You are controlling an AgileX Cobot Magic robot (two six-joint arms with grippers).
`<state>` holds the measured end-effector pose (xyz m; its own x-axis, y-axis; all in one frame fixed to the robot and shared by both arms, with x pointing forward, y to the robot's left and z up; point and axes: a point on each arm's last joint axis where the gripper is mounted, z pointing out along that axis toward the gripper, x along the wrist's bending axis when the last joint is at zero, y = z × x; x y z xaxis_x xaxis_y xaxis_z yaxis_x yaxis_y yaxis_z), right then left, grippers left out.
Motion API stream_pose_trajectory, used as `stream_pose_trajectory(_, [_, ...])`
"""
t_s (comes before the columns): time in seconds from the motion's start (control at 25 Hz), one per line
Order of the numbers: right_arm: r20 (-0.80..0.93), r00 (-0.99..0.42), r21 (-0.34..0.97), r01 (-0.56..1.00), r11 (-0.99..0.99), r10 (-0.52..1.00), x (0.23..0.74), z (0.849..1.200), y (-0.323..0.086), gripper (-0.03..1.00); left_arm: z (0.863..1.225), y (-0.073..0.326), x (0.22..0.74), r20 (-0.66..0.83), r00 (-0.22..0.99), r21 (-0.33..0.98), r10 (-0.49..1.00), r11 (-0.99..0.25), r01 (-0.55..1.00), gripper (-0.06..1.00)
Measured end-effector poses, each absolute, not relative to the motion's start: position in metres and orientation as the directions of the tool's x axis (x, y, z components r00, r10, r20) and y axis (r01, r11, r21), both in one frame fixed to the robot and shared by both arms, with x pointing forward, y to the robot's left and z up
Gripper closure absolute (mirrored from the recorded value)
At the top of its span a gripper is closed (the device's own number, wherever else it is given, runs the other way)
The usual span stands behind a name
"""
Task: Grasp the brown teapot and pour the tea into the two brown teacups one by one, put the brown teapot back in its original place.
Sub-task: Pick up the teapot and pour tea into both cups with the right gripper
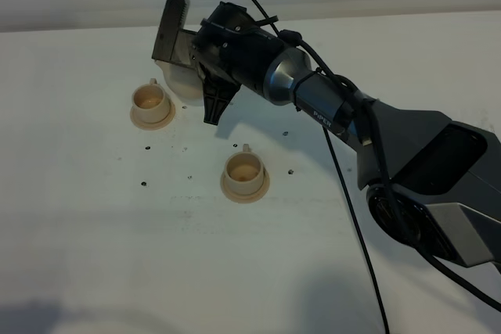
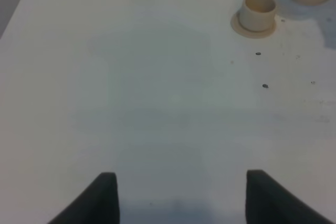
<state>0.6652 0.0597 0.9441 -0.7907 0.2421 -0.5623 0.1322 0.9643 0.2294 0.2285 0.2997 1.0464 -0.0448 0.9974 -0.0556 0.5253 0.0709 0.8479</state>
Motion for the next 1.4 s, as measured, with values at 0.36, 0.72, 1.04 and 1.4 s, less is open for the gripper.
stream_pose_trajectory(0.36, [-0.636,-0.762,0.141,0.041,0.989,0.122,0.663,0.939,0.067,0.84,1.046,0.300,0.229,-0.056,-0.045,0.848,0.997,0.071,0.525,0.42])
stream_pose_trajectory(0.72, [-0.669,-0.742,0.063,0.010,0.998,0.050,0.664,0.935,0.066,0.84,1.046,0.300,0.229,-0.056,-0.045,0.848,0.997,0.071,0.525,0.42])
stream_pose_trajectory(1.04, [-0.711,-0.703,0.001,-0.030,1.000,-0.021,0.658,0.939,0.074,0.84,1.046,0.300,0.229,-0.056,-0.045,0.848,0.997,0.071,0.525,0.42])
stream_pose_trajectory(1.4, [-0.728,-0.681,-0.066,-0.043,0.997,-0.077,0.656,0.941,0.074,0.84,1.046,0.300,0.229,-0.056,-0.045,0.848,0.997,0.071,0.525,0.42])
